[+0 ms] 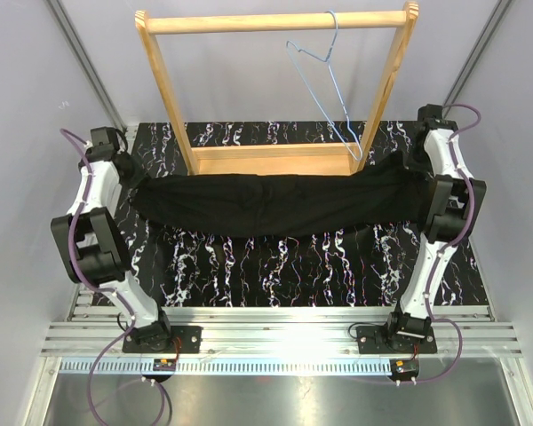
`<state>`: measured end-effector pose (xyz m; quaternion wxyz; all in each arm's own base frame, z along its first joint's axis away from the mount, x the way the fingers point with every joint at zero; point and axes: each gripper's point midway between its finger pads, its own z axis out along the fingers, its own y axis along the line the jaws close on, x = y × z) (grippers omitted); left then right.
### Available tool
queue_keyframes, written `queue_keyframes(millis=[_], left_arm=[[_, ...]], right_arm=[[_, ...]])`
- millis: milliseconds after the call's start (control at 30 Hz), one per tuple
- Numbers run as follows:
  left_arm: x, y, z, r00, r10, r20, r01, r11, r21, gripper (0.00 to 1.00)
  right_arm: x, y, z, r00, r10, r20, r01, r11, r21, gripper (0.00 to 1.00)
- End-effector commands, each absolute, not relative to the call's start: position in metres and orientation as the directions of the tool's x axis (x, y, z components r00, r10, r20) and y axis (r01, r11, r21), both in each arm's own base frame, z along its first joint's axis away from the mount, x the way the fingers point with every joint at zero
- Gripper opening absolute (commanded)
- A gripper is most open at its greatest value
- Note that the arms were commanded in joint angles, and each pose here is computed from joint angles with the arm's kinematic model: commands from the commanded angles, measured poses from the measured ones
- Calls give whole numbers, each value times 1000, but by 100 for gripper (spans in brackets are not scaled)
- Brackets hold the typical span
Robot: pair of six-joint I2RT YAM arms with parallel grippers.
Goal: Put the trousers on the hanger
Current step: Fold the trousers
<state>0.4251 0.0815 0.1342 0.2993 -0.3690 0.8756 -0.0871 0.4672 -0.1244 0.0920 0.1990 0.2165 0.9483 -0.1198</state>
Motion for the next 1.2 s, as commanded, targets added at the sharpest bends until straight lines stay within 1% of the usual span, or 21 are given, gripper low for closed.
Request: queue_keyframes(millis=[0, 67, 100, 133, 167, 200, 233, 267, 333, 367, 500, 567, 600, 667, 700, 767, 800, 867, 933, 1033, 1167], left_arm=[[454, 113, 160, -451, -671, -588, -603, 715, -354, 0], [459, 114, 158, -452, -660, -600, -609, 720, -333, 0], [462, 115, 159, -443, -655, -612, -603, 723, -337, 0], [464, 114, 163, -435, -650, -623, -594, 727, -343, 0], [467, 111, 166, -428, -644, -634, -580, 734, -354, 8], [472, 110, 170, -406, -635, -658, -557, 742, -373, 16], [473, 106, 186, -378, -625, -683, -531, 751, -393, 31], [475, 103, 197, -361, -611, -705, -507, 762, -402, 67], [473, 103, 228, -292, -579, -761, -485, 775, -404, 93], [472, 101, 238, -277, -557, -783, -472, 789, -394, 99], [448, 105, 294, -144, -509, -849, -450, 798, -402, 99], [434, 110, 299, -101, -503, -858, -481, 780, -401, 99], [424, 112, 284, -111, -518, -848, -511, 762, -398, 99], [401, 120, 281, -53, -541, -839, -579, 701, -415, 99], [387, 121, 261, -69, -556, -828, -609, 681, -406, 99], [374, 119, 225, -104, -601, -792, -641, 650, -409, 99], [371, 118, 213, -117, -621, -775, -645, 641, -416, 99], [371, 109, 182, -155, -685, -712, -605, 636, -480, 99], [372, 99, 166, -180, -740, -648, -545, 624, -561, 98], [367, 91, 142, -166, -793, -586, -516, 576, -634, 93], [368, 87, 124, -137, -815, -564, -496, 549, -673, 90]], right_arm=[[481, -165, 105, -797, 348, -494, 502, 836, -222, 0], [488, -167, 100, -795, 352, -493, 505, 835, -218, 5], [491, -167, 100, -791, 354, -499, 507, 835, -212, 22], [494, -167, 102, -783, 358, -509, 512, 836, -199, 32], [496, -167, 103, -774, 365, -517, 520, 832, -191, 49], [499, -168, 105, -763, 370, -531, 530, 828, -184, 75], [500, -170, 107, -753, 376, -540, 539, 823, -180, 80], [500, -171, 118, -731, 383, -565, 556, 815, -167, 83], [498, -177, 127, -701, 393, -595, 578, 802, -151, 89], [498, -182, 149, -657, 397, -641, 599, 791, -124, 90], [481, -181, 182, -596, 388, -703, 616, 782, -90, 91], [470, -175, 210, -550, 380, -744, 615, 786, -53, 91], [468, -173, 216, -530, 380, -758, 614, 789, -34, 91], [452, -161, 224, -512, 397, -762, 600, 800, 13, 91], [447, -152, 212, -527, 411, -744, 582, 812, 37, 91], [438, -142, 222, -498, 424, -757, 565, 821, 88, 91], [429, -135, 208, -524, 434, -733, 555, 826, 92, 91], [422, -123, 215, -504, 433, -748, 517, 844, 140, 92], [410, -114, 199, -530, 438, -726, 496, 855, 153, 92], [398, -104, 202, -523, 437, -732, 468, 865, 182, 92], [393, -93, 205, -521, 440, -731, 432, 875, 218, 93]])
